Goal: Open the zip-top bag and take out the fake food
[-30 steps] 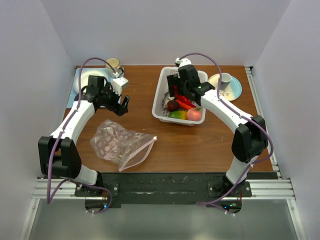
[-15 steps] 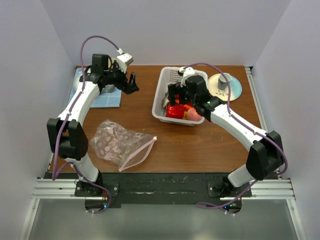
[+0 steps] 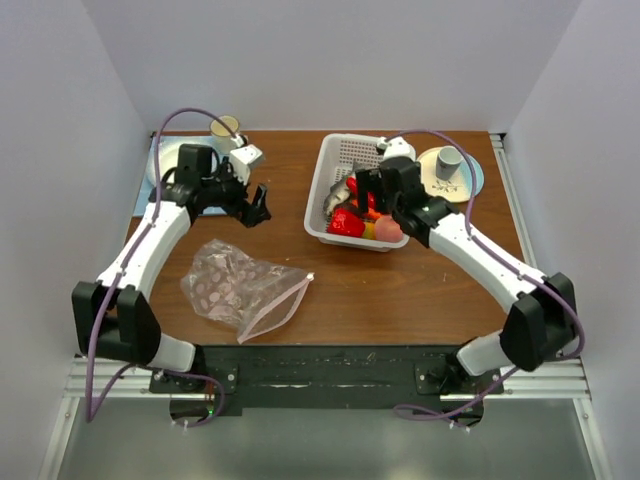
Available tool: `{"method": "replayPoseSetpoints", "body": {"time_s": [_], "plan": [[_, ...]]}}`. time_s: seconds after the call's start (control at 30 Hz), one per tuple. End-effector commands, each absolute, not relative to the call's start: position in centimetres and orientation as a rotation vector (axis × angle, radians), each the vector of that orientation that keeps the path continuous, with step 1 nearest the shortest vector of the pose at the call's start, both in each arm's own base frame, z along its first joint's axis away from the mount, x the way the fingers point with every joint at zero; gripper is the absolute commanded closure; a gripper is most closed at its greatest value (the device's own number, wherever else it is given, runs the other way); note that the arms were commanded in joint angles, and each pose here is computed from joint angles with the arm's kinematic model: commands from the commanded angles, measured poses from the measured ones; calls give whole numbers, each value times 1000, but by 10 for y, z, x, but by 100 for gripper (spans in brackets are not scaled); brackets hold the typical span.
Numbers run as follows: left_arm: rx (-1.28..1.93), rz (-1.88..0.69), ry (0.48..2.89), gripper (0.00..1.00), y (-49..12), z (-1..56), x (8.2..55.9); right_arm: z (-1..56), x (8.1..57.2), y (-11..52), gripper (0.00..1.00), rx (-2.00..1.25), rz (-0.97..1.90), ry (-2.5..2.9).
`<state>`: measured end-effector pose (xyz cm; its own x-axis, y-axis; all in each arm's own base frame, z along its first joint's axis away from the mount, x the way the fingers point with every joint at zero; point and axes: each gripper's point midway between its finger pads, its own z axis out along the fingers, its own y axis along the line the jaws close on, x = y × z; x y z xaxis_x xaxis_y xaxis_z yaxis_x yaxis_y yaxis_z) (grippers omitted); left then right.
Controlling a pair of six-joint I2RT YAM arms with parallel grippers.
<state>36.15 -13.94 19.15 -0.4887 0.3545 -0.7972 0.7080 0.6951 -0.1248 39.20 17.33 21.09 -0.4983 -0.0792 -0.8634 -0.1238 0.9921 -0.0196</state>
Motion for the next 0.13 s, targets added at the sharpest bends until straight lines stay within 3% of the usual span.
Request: {"method": "replayPoseSetpoints", "body": {"time_s": [0.0, 0.1], "plan": [[812, -514, 2041, 0, -135, 203, 362, 225, 374, 166, 1, -108, 106, 2053], [805, -531, 2055, 0, -136, 198, 360, 224, 367, 159, 1, -111, 82, 2059]]}}
